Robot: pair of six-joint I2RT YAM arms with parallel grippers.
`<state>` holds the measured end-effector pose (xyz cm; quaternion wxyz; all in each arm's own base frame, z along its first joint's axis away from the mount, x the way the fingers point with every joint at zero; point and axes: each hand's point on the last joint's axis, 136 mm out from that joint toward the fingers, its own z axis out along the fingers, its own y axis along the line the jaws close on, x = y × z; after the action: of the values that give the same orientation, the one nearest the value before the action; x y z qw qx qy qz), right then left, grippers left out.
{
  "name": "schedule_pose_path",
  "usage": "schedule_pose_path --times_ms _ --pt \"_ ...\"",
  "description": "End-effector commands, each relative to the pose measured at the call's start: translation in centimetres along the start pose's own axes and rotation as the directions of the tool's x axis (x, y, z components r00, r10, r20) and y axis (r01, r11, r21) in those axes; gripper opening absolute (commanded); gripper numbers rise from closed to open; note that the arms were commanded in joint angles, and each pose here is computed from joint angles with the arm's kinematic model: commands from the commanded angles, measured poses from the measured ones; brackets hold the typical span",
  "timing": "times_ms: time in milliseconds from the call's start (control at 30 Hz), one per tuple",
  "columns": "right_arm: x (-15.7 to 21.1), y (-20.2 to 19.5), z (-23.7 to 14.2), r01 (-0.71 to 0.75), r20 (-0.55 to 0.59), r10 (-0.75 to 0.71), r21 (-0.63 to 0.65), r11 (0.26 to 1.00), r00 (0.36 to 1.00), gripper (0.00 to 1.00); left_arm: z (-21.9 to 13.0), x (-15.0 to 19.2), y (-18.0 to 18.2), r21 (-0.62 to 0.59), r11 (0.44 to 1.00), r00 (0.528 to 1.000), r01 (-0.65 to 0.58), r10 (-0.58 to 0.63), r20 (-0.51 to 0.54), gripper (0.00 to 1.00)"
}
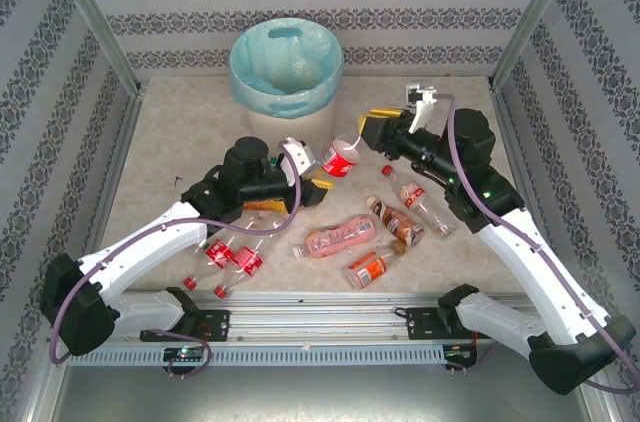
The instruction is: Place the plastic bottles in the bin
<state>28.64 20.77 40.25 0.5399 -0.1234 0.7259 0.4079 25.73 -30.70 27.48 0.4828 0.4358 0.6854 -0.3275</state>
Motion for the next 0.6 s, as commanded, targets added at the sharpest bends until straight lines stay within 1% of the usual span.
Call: schedule_pose_path --times_ms 0,233,333,367,467,533,567 --pt "-0.9 1.0 -0.2 0.010 0.014 -0.009 -0.021 1.000 1.000 0.42 -0.9 -1.0 -0.2 -0.013 0.999 0.998 -0.046 0.047 0.032 0.00" --pt "-0.3 1.6 0.6 -0.016 -0.032 0.014 -0.062 0.998 0.999 0.46 -1.4 -1.4 -0.1 -0.033 0.998 0.997 -0.057 0.059 0.045 0.00" --pt "-0.3 1.4 0.8 -0.020 -0.036 0.018 -0.050 0.999 0.999 0.54 -1.6 -1.3 0.0 -0.044 0.997 0.997 -0.068 0.070 0.043 0.00" --pt "-0.3 1.4 0.9 -0.020 -0.035 0.018 -0.047 0.999 0.999 0.54 -1.6 -1.2 0.1 -0.047 0.997 0.997 -0.068 0.070 0.039 0.00" --pt "-0.3 1.5 1.0 -0.019 -0.036 0.017 -0.051 0.999 0.999 0.50 -1.7 -1.2 0.0 -0.048 0.996 0.997 -0.069 0.071 0.041 0.00" --pt "-0.3 1.7 1.1 -0.017 -0.038 0.014 -0.058 0.998 0.999 0.50 -1.8 -1.3 0.0 -0.050 0.996 0.996 -0.070 0.072 0.044 0.00" --pt "-0.3 1.9 1.2 -0.016 -0.041 0.013 -0.067 0.998 0.999 0.51 -1.9 -1.4 0.1 -0.053 0.996 0.996 -0.071 0.073 0.045 0.00"
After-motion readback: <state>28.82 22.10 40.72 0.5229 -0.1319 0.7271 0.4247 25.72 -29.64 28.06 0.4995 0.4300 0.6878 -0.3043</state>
